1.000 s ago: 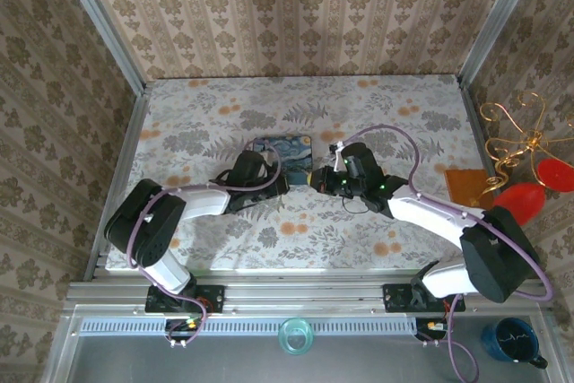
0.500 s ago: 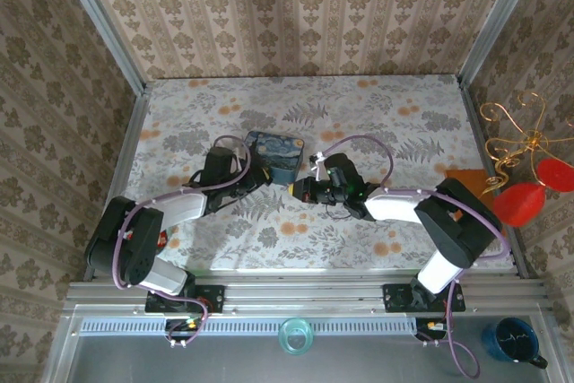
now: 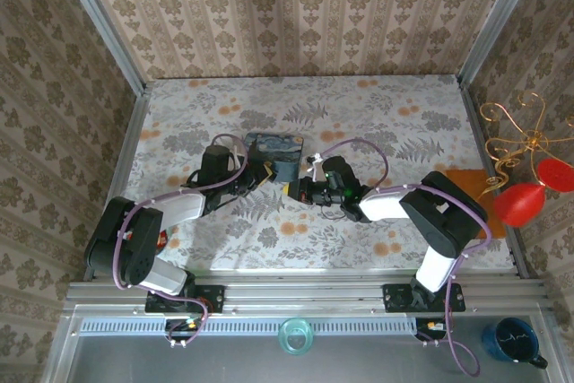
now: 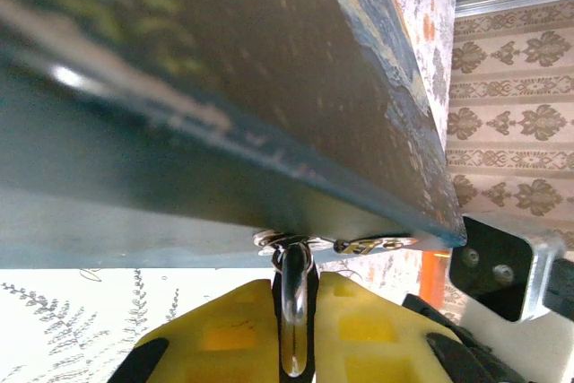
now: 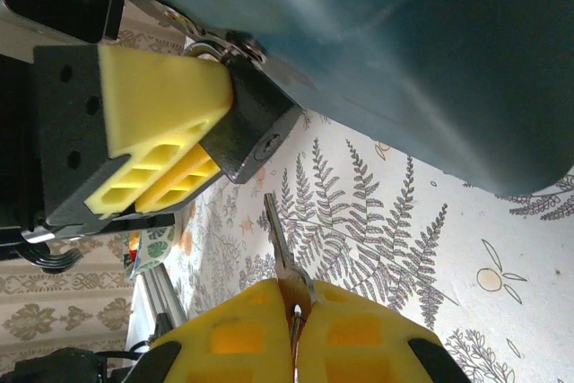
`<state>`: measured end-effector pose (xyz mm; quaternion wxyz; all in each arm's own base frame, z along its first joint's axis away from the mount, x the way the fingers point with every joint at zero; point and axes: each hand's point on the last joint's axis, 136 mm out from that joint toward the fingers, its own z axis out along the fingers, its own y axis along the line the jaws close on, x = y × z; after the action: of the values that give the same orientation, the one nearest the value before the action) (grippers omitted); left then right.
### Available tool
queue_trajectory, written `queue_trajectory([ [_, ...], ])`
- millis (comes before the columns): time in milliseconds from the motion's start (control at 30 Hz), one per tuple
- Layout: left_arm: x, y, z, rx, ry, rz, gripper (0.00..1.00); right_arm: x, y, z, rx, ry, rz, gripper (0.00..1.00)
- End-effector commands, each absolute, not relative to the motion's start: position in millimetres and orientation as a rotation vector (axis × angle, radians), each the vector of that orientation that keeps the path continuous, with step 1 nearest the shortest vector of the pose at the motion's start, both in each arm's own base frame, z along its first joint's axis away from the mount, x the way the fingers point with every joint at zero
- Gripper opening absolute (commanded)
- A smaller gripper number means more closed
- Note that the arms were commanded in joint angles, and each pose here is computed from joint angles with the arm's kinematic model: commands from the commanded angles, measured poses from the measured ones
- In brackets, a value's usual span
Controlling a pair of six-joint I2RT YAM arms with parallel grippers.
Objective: Unlock a padlock with a key
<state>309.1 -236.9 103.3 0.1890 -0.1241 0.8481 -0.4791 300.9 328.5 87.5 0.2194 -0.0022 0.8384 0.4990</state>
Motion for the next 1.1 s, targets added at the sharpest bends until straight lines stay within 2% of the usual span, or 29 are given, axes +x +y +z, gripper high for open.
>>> queue_trajectory([
  [0,312,-242,123,-0.327,2.316,-1.431,0.1,298,333,92,-0.011,2.289,1.436,0.0],
  [1067,310,-247,148,-0.329,2.249,-1.525,0.1,318,328,106,0.111,2.169,1.614,0.0],
])
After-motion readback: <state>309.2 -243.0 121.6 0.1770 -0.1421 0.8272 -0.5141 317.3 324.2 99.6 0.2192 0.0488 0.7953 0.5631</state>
